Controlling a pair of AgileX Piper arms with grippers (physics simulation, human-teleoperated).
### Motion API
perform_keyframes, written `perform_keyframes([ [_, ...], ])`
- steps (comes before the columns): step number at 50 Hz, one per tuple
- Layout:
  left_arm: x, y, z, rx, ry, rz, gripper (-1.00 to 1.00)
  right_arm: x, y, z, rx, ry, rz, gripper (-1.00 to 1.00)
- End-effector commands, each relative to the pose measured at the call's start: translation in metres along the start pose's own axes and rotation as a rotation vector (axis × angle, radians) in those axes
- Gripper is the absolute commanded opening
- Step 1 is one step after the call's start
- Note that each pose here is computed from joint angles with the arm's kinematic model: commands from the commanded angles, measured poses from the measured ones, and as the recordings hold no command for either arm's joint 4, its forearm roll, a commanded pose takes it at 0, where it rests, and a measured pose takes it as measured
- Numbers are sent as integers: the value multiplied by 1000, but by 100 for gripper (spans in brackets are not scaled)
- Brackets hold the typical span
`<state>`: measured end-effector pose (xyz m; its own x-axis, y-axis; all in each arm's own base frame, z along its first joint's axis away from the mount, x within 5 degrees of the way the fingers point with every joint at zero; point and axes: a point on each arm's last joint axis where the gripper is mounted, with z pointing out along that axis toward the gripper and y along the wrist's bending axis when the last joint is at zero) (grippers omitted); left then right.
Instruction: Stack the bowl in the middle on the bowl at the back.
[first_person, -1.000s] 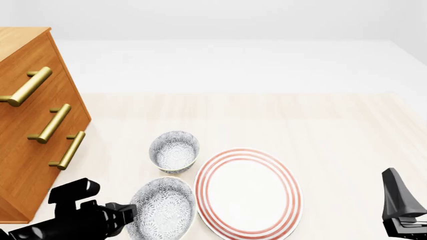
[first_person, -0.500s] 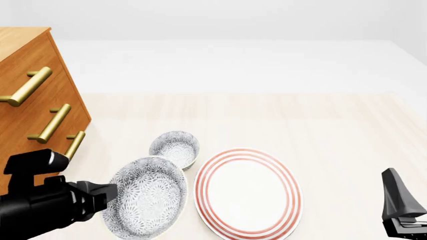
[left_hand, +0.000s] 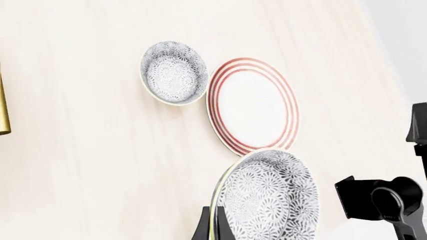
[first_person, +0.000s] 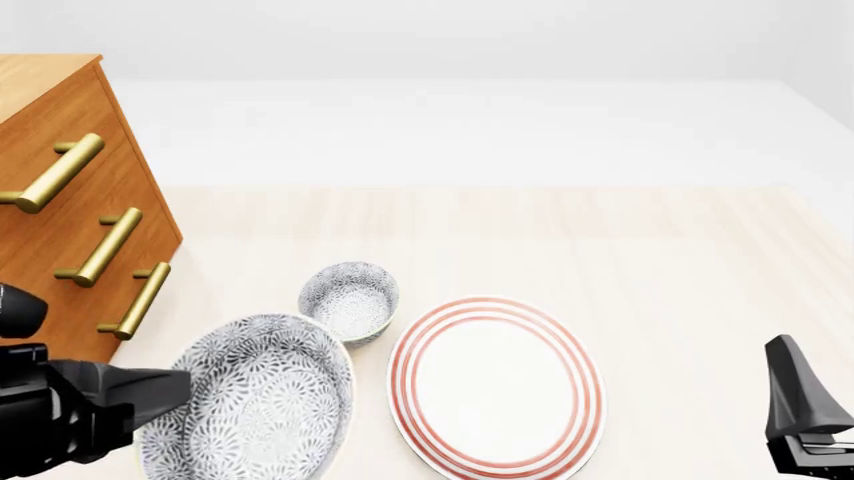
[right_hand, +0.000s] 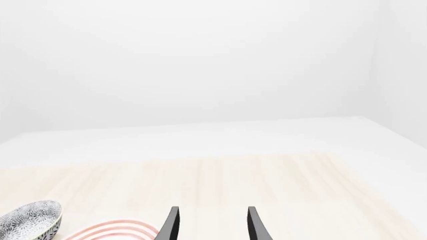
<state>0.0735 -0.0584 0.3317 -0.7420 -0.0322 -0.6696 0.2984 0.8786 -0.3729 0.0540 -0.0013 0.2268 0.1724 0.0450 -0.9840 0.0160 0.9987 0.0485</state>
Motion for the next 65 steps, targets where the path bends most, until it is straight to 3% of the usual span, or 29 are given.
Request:
perform_keyframes([
  [1,4,-3,-21,43,25,36,-100,-1,0,0,0,-4,2,100],
  [13,23,2,-16,65,93,75,-100,-1,0,0,0,-7,6,100],
  [30,27,-5,-14,132,141,124,-100,-2,0,0,-1,-11,7,100],
  [39,29,-4,-8,131,143,135,-100,-2,0,0,-2,-11,7,100],
  [53,45,3,16,108,163,185,-100,-2,0,0,-2,-10,8,100],
  [65,56,-1,40,132,204,199,-100,-2,0,0,-1,-11,11,100],
])
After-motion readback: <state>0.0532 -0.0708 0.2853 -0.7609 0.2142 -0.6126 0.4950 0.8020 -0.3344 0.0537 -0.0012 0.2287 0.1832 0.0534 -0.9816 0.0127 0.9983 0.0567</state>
